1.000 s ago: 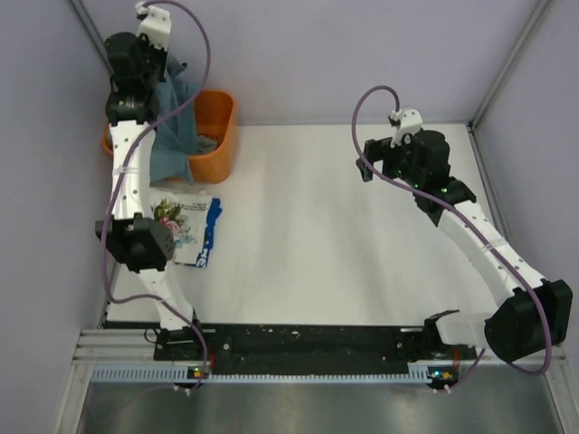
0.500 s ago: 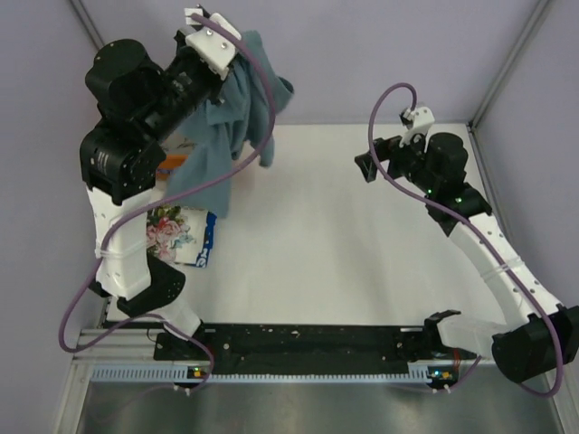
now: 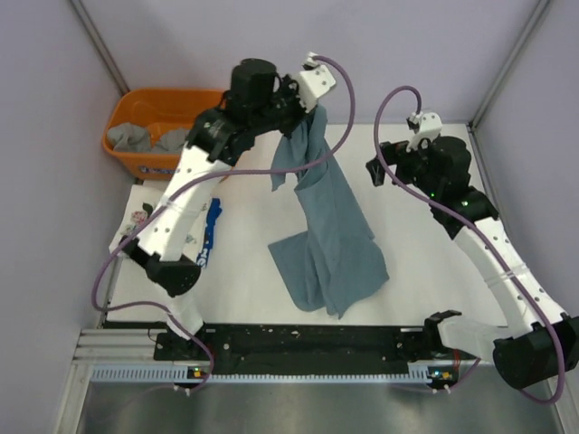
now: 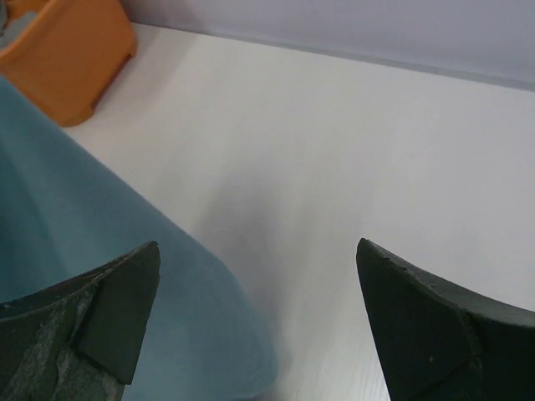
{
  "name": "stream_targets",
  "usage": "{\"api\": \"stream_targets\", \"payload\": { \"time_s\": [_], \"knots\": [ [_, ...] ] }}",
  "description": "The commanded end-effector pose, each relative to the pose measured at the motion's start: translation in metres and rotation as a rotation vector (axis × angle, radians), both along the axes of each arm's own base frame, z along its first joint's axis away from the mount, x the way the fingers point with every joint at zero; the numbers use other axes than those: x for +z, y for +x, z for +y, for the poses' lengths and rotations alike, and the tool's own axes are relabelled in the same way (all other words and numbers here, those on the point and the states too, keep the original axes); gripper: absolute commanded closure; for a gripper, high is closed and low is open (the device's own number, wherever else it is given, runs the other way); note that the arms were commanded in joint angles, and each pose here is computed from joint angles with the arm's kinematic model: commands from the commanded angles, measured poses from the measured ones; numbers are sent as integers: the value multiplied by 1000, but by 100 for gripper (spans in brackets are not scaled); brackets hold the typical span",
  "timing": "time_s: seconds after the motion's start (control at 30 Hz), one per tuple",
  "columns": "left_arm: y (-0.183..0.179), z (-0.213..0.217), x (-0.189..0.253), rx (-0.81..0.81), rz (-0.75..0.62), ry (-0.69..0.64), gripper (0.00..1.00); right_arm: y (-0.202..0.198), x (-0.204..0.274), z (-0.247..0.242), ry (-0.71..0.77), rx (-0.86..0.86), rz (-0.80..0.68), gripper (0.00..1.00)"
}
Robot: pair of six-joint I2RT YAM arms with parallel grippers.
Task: Fold and stack the t-shirts
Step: Move the tshirt to the center of the board, then flatten out the tshirt
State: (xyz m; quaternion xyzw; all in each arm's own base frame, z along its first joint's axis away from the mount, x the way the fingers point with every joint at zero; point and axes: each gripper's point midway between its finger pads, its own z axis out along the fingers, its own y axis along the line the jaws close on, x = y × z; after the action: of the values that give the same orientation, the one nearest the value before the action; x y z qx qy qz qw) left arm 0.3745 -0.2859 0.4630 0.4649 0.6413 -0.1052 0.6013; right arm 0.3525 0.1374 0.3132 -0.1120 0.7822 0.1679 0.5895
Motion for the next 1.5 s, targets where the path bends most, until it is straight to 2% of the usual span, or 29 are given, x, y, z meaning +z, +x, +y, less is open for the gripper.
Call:
{"api": "stream_targets", "payload": {
  "time_s": [0.0, 0.1, 0.13, 0.2, 0.23, 0.27, 0.37, 0.47, 0.63, 0.73, 0.8, 0.93, 1.1, 1.17, 1.23, 1.27, 1.33, 1.47],
  "knots": [
    [81, -10, -31, 143, -85, -6, 100, 6, -16, -32, -62, -135, 95, 1],
    [133, -6, -65, 252, -95, 31, 100, 8, -41, -41, -113, -177, 171, 1],
    [148, -2, -74, 307, -108, 49, 94, 7, -47, -38, -113, -161, 190, 1],
    [175, 9, -92, 419, -138, 75, 43, 3, -62, -27, -101, -102, 237, 1],
    [183, 12, -99, 452, -140, 85, 25, 1, -69, -21, -100, -79, 257, 2],
    [186, 14, -105, 467, -132, 91, 2, -3, -74, -14, -106, -53, 270, 3],
    [176, 17, -108, 452, -61, 65, 1, -18, -98, 10, -146, 34, 314, 7],
    [143, 22, -101, 378, 42, 5, 1, -41, -124, 40, -156, 156, 372, 12],
    [58, 33, -129, 174, 312, -8, 1, -66, -158, 86, -122, 254, 450, 17],
    [10, 53, -144, 113, 458, -7, 1, -63, -162, 121, -73, 302, 456, 21],
    [-8, 73, -157, 134, 536, 0, 1, -55, -169, 141, -83, 304, 451, 26],
    [-21, 132, -183, 279, 587, -29, 1, -45, -193, 176, -202, 336, 458, 38],
    [-37, 189, -221, 435, 624, 24, 1, -41, -234, 185, -358, 311, 521, 45],
    [-44, 196, -230, 452, 643, 36, 1, -37, -245, 184, -391, 286, 532, 52],
    [-52, 198, -239, 440, 667, 48, 1, -31, -255, 176, -435, 231, 547, 65],
    [-56, 197, -242, 427, 679, 55, 1, -29, -258, 171, -456, 206, 551, 74],
    [-64, 192, -248, 379, 708, 62, 1, -27, -254, 166, -467, 184, 542, 100],
    [-114, 148, -253, 31, 833, 42, 1, -21, -225, 164, -449, 174, 474, 100]
  ]
}}
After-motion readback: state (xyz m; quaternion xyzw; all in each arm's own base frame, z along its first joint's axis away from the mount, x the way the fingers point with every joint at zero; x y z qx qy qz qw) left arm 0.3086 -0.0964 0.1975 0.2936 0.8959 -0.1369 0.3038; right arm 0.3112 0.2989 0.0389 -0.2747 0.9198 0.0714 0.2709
